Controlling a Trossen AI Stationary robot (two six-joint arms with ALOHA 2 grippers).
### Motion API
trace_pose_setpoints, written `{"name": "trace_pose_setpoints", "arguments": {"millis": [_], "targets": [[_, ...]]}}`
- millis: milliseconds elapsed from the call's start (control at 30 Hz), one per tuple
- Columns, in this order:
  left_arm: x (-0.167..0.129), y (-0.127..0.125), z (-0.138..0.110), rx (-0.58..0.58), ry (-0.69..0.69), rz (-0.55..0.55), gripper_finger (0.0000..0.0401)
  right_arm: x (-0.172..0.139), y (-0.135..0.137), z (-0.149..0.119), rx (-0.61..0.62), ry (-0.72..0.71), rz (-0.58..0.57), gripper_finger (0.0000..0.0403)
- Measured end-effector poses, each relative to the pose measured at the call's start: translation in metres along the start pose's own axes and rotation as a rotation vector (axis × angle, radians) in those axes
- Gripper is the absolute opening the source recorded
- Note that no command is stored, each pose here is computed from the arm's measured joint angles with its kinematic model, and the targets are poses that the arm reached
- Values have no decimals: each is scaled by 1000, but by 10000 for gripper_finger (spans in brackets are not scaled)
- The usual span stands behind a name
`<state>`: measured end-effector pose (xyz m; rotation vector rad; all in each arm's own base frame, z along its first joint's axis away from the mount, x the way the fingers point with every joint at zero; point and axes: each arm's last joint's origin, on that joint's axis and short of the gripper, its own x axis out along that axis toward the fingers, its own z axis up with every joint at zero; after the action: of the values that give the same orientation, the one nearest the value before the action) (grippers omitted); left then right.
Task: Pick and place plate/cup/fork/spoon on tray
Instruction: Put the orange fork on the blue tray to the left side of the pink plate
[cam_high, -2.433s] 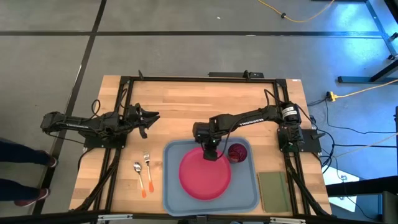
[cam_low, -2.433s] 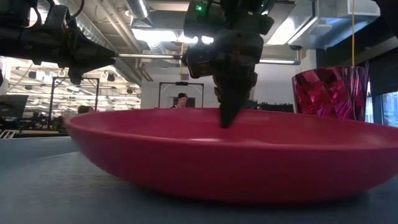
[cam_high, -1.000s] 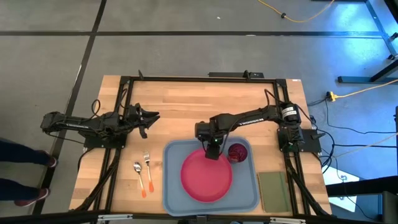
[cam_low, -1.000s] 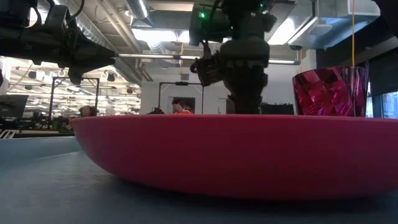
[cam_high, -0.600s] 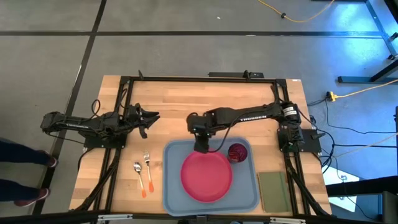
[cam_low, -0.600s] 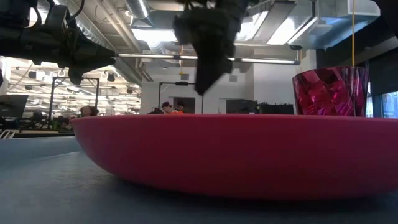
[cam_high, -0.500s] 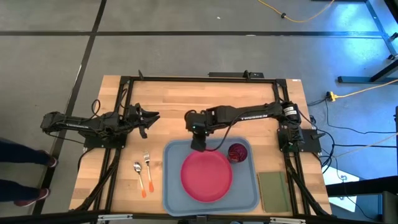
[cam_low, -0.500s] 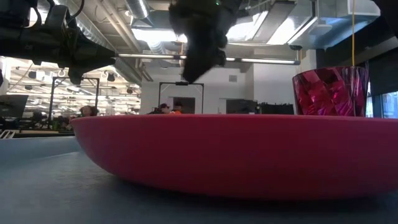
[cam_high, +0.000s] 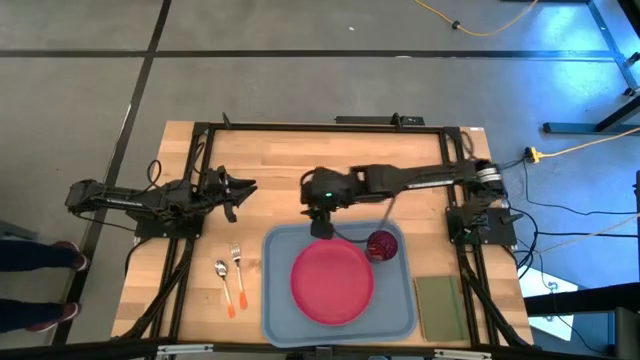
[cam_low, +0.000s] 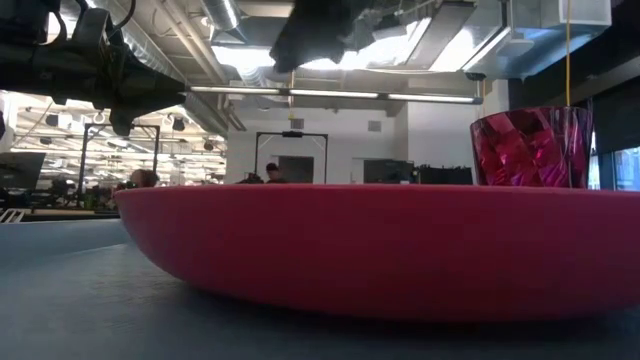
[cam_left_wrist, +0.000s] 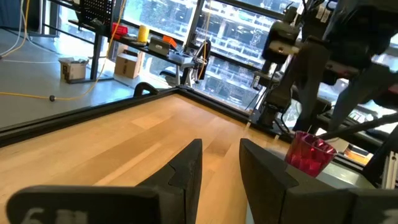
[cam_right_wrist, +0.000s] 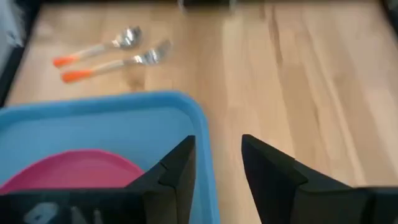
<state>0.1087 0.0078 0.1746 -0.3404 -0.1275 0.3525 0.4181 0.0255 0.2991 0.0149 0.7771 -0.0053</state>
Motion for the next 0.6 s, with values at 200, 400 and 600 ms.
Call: {"name": "trace_pose_setpoints", "arguments": {"millis": [200, 400, 600], "targets": [[0, 0, 0, 0, 1, 0, 99, -41, -4, -45, -25, -202, 22, 134], [0, 0, 0, 0, 1, 1, 99, -78, -10, -111, -20, -407, 42, 134], [0, 0, 0, 1, 2, 1, 99, -111, -15, -164, 9, -569, 41, 134]]}}
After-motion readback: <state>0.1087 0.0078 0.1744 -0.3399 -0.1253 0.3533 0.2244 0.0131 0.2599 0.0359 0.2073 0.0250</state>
